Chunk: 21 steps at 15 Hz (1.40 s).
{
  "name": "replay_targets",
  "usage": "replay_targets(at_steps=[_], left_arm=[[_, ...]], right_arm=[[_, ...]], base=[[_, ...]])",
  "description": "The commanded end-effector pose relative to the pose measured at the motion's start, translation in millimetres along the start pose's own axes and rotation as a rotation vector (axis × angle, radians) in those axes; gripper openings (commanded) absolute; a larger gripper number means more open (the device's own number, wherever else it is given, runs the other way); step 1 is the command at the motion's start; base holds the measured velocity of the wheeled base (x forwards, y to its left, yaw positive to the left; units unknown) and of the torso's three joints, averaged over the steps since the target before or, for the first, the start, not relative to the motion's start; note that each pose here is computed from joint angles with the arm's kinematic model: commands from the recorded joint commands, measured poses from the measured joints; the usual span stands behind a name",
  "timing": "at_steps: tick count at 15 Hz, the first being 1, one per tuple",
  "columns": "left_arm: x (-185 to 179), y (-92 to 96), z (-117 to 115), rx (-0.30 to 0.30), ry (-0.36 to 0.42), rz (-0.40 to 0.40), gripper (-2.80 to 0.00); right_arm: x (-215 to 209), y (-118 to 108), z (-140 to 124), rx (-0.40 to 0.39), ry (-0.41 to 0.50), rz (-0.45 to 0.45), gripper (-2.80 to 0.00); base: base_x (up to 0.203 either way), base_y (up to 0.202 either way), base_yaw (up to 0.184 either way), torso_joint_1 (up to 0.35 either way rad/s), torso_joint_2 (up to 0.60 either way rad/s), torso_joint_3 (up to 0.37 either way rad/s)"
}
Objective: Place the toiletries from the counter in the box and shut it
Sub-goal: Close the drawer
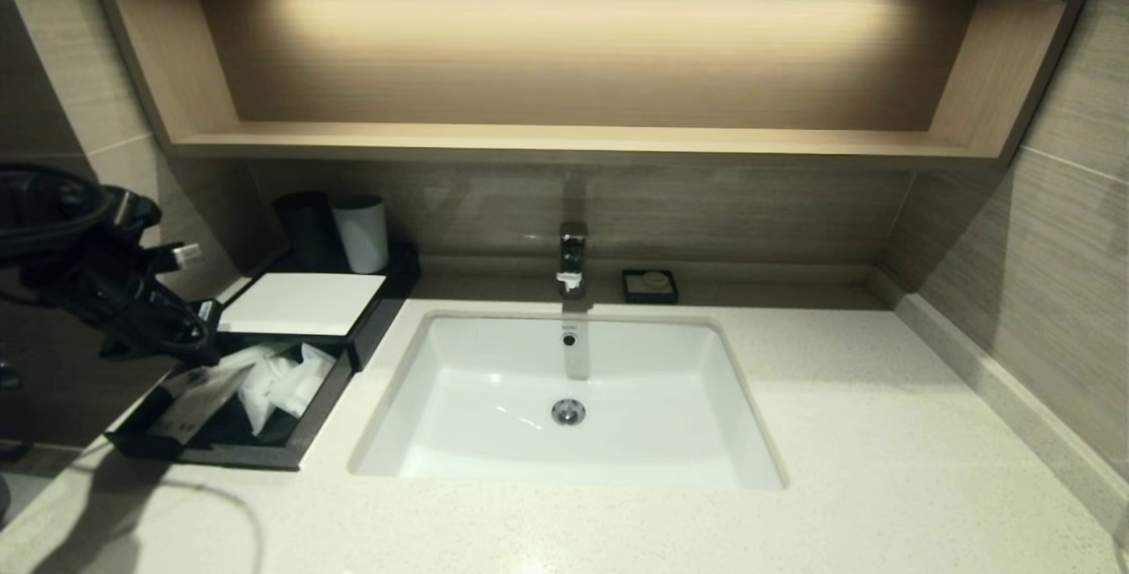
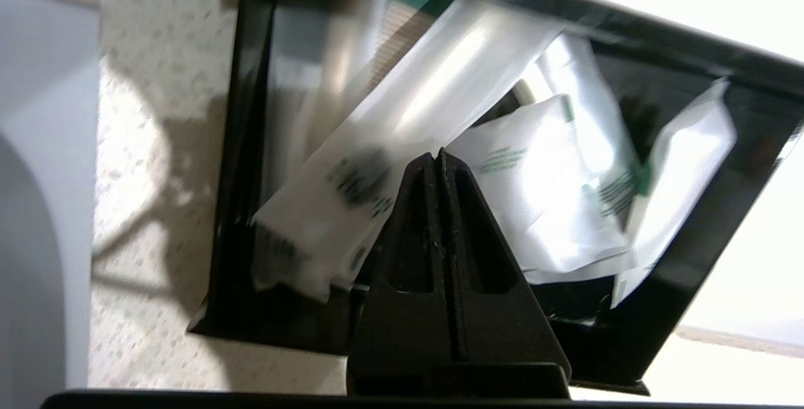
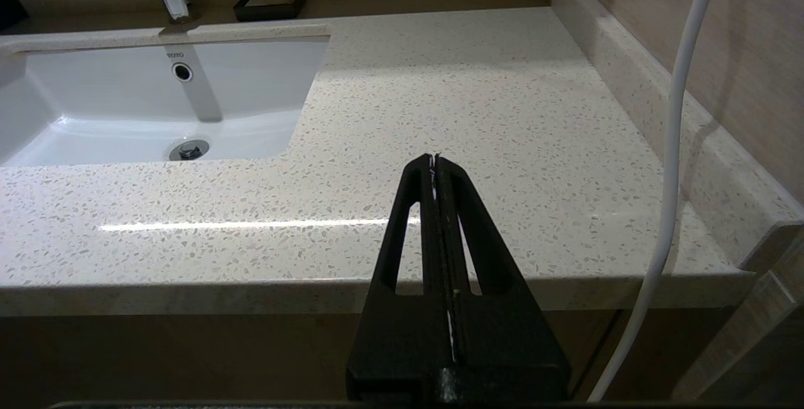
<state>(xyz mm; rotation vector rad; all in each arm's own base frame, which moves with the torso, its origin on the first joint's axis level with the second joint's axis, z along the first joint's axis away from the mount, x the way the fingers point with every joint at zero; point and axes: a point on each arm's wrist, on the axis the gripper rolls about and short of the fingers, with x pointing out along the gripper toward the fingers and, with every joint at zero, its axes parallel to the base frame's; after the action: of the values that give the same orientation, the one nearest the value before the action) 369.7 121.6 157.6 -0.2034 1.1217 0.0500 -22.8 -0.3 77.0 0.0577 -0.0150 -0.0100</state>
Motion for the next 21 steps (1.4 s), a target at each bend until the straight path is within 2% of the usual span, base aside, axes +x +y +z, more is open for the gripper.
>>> replay_targets(at_steps=[1,6,12,15,19,21], left_arm=[[4,1.4,6,0.003,-0.033,-0.009,-2.80],[35,8.5,7,-0.026,0.026,-0.011,-2.80],[38,12.6,-3,-0.052,0.114,-0.015,-2.80],[39,13.0,-1,-0.050,0.102,-0.012,-2.80],[43,14.1,-3,-0.053,0.123,-0.016,-2.80],[23,10.6,5,-0.045,0.045,-0.013,-2.80]], right_arm=[[0,0,0,0.001,0.001,0.000,-2.80],[0,0,0,0.001,0.001,0.000,-2.80],[0,0,0,0.001,0.001,0.000,-2.80],[0,0,0,0.001,0.001,0.001,-2.80],[0,0,0,0.001,0.001,0.001,-2.80],[0,0,0,0.001,0.001,0.000,-2.80]], base=[[0.000,0.000,0.000,0.000,0.00,0.000],[0.000,0.000,0.000,0.000,0.00,0.000],[0.000,0.000,0.000,0.000,0.00,0.000],[0.000,0.000,0.000,0.000,0.00,0.000],[0.000,0.000,0.000,0.000,0.00,0.000],[0.000,0.000,0.000,0.000,0.00,0.000]])
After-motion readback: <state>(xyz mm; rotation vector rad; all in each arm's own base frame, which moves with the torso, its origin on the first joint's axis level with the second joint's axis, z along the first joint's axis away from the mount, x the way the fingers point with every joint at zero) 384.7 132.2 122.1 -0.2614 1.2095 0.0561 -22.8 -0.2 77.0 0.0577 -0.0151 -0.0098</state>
